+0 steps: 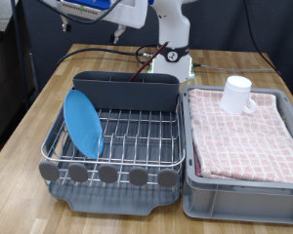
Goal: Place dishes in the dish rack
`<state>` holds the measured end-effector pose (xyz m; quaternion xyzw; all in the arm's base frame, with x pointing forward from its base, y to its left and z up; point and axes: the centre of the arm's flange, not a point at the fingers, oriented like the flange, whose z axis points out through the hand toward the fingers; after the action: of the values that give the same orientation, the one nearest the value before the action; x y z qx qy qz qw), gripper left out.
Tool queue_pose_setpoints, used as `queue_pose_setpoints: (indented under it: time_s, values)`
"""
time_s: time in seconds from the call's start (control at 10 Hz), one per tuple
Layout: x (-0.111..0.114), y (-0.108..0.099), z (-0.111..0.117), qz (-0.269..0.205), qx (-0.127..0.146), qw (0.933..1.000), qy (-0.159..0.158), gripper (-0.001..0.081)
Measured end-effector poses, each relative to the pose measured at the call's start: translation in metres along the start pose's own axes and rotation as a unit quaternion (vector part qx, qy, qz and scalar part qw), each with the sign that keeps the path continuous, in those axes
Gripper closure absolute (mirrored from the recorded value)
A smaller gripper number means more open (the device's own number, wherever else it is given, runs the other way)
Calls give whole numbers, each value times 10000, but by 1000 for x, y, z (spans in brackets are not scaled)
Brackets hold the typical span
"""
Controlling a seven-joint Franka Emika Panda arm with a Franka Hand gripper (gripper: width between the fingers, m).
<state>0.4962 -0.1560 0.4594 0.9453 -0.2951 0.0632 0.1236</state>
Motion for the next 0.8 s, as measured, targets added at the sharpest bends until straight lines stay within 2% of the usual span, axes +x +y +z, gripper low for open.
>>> queue_pose_setpoints:
  time_s: [0.1,0.3,0.5,0.8]
  values:
    - [0,1,1,17,-15,10000,0,4]
    - [-9,-12,6,99,202,9994,-249,4]
    - [-32,-43,9,214,357,9980,-482,4]
    - [-67,-88,3,470,558,9954,-615,4]
